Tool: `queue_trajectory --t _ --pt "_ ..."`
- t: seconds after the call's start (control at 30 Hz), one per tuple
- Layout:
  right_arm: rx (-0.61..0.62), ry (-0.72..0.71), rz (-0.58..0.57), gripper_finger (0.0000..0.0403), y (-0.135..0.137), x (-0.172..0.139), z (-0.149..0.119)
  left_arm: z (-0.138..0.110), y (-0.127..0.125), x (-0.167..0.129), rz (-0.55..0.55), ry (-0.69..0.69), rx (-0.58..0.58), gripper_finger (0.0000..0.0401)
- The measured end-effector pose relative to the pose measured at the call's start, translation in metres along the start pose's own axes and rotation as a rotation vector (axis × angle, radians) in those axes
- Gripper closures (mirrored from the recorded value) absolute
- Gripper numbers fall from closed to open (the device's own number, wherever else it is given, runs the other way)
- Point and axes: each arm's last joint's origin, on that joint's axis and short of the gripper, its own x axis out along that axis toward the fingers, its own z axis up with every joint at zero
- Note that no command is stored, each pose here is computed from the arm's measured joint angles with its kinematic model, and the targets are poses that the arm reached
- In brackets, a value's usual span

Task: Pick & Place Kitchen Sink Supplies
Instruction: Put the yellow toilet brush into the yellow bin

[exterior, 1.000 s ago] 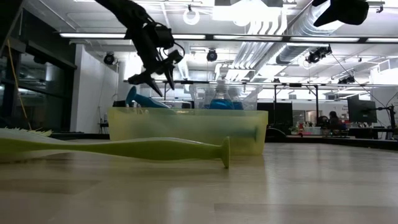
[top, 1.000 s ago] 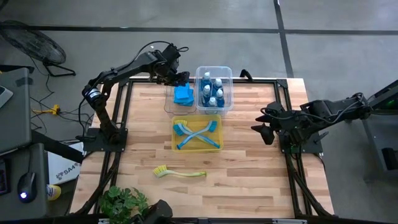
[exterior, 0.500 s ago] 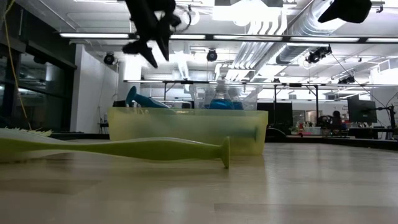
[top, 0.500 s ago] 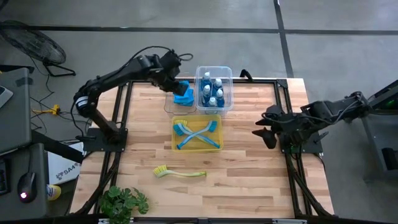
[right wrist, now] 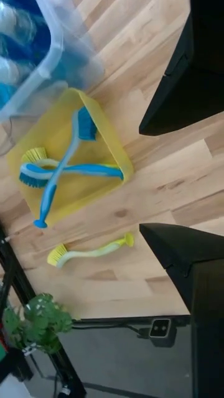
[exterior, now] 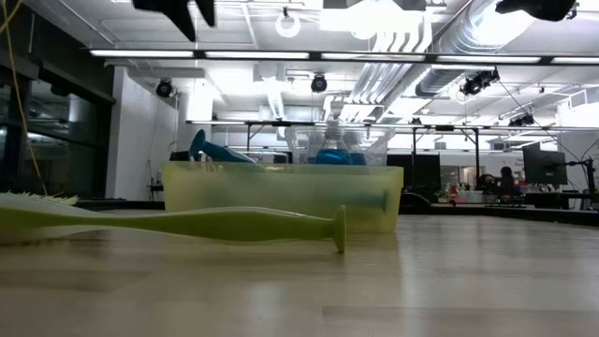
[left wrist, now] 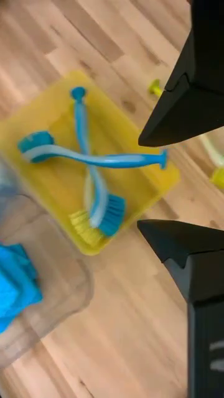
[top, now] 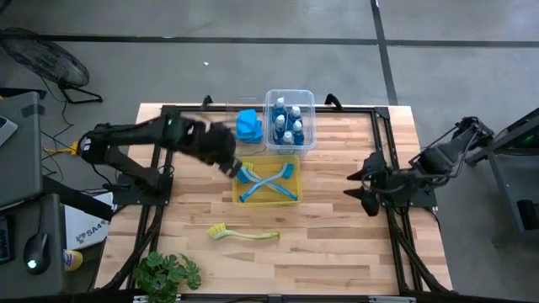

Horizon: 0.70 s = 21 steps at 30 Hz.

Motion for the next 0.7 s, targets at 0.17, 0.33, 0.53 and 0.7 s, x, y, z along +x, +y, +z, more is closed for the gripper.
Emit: queue_trajectory --t 0.17,0.33,0.53,0.7 --pt "-0.038 0.01 0.018 0.0166 0.022 0.015 -0.007 -0.038 -0.015 -0.014 0.04 -0.027 0.04 0.0204" --pt "-0.059 0.033 0.078 0.0166 0.049 0.039 -0.013 -0.066 -0.021 -0.027 0.053 -0.048 0.095 0.0204" --pt "-0.06 0.017 0.15 0.0166 0.08 0.074 -0.019 -0.091 -0.016 -0.045 0.057 -0.066 0.141 0.0204" --pt "-0.047 -0.031 0.23 0.0166 0.103 0.107 -0.021 -0.11 -0.01 -0.064 -0.014 -0.091 0.173 0.0204"
